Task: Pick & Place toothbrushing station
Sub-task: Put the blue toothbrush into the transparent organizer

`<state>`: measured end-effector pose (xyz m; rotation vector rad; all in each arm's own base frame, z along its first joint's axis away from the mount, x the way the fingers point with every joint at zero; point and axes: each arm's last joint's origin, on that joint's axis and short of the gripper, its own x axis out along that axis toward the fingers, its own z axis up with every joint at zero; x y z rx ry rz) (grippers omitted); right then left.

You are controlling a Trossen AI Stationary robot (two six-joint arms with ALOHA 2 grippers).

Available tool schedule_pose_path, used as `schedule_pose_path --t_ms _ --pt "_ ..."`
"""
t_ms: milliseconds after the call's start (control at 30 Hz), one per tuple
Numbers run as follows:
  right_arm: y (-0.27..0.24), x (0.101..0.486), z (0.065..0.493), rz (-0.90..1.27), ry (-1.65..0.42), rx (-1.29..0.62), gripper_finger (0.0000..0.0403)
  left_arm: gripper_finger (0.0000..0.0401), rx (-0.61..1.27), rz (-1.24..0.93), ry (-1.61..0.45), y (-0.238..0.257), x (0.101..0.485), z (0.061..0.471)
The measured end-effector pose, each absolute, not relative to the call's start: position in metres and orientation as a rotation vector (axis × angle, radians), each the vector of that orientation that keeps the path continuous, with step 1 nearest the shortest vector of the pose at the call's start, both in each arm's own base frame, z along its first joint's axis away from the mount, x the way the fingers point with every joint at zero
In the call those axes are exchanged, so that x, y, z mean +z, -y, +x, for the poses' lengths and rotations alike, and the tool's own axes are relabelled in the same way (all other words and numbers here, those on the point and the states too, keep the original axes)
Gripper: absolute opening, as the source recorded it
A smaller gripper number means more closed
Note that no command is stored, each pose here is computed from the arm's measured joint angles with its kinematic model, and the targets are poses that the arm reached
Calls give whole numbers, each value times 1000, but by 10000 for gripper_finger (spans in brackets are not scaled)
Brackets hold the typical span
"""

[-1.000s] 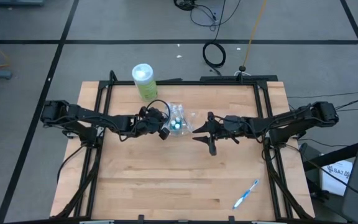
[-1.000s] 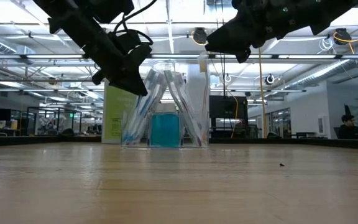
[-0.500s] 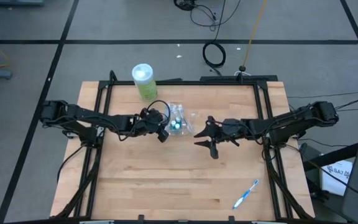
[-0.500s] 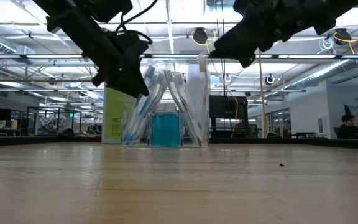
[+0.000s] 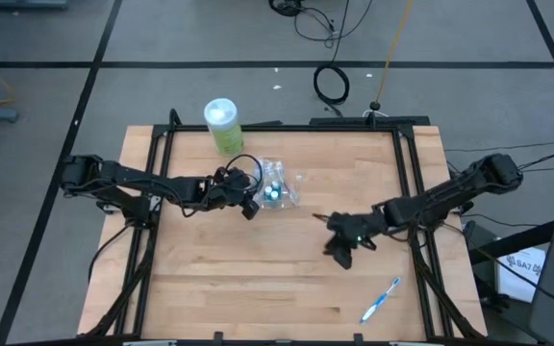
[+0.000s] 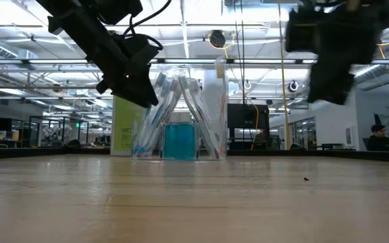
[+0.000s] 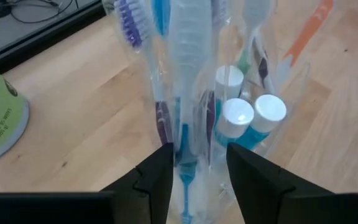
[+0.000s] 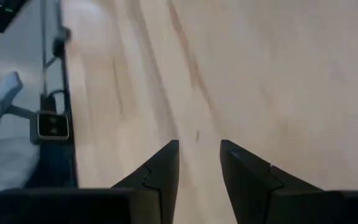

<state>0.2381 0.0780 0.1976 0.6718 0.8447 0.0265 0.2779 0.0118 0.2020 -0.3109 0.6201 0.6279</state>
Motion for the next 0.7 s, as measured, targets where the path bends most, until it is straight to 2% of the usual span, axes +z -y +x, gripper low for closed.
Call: schedule_pose_path --t_ms 200,333,400,533,600,700 --pt "-102 189 218 871 -1042 -64 104 157 635 -307 -585 -12 210 275" --pt "-117 186 206 890 -1165 -20 104 157 629 -292 -583 -12 218 269" --pt "-127 185 199 780 -1204 100 104 157 626 -293 -583 -11 220 267" --pt "-146 185 184 427 -1201 420 104 157 629 -298 -593 -11 223 262" --pt "-155 185 177 337 -1190 502 104 157 636 -299 -611 -11 221 261" --pt "-164 185 169 321 -1205 533 104 157 637 -300 -611 -11 221 261"
